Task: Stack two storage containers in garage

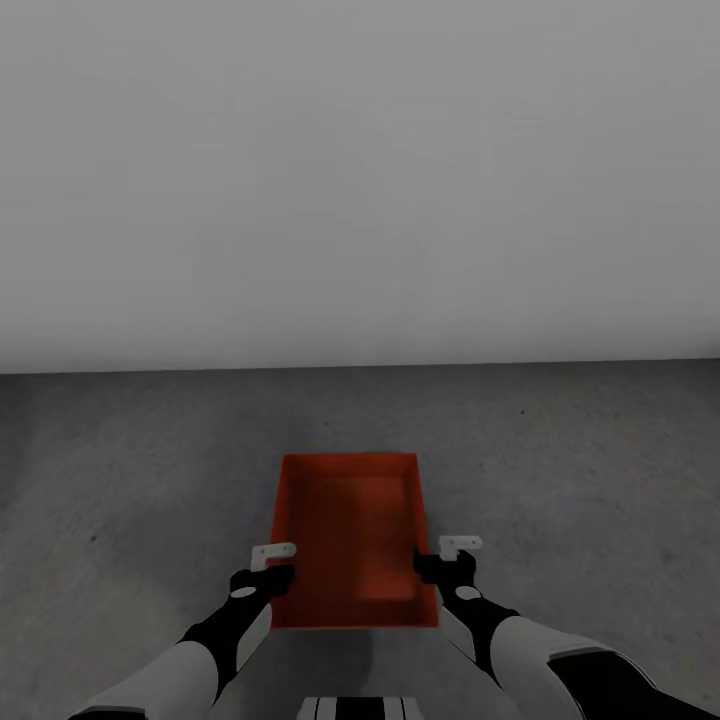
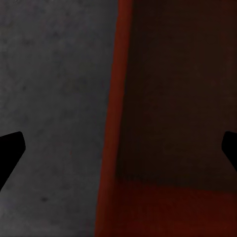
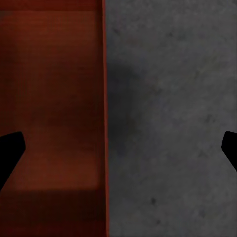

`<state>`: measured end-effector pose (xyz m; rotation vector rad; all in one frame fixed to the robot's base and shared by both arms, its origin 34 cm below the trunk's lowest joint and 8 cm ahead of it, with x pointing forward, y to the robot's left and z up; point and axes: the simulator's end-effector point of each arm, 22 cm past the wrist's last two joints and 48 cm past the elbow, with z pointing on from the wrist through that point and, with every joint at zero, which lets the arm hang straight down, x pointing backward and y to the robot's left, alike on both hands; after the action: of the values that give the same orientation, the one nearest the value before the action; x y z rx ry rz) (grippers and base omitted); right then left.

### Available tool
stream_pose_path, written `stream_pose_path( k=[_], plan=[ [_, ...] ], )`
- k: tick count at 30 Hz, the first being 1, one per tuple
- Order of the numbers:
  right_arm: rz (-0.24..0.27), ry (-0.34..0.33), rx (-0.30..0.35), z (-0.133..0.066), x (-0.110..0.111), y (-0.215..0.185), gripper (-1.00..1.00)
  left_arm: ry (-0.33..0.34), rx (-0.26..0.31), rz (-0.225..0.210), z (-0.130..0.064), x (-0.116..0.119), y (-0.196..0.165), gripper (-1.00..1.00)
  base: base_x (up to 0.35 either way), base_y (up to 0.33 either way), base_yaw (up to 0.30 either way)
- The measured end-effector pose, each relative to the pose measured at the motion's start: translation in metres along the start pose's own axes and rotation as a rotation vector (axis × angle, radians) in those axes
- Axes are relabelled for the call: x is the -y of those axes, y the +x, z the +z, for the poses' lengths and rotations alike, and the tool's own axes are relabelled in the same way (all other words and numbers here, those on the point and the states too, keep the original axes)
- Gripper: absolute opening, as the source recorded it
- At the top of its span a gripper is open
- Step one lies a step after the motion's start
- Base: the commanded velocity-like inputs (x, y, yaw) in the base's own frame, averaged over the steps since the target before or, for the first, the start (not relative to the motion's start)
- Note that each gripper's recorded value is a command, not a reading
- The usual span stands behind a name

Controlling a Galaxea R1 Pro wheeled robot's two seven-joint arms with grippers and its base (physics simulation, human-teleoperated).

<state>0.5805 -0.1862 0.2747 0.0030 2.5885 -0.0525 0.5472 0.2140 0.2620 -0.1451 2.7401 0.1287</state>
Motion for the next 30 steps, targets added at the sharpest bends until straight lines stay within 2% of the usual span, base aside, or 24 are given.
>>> stream_pose_path(
  k=[18,30],
  plan=[
    [0.0,0.0,0.0,0.0,-0.001,0.0,1.0,0.001,0.0,-0.001,0.0,0.001,0.0,1.0,0.0,0.0,0.0],
    [0.0,0.0,0.0,-0.019,0.0,-0.017,1.0,0.001,0.001,-0.002,-0.021,-0.001,-0.015,1.0,0.0,0.0,0.0]
  ],
)
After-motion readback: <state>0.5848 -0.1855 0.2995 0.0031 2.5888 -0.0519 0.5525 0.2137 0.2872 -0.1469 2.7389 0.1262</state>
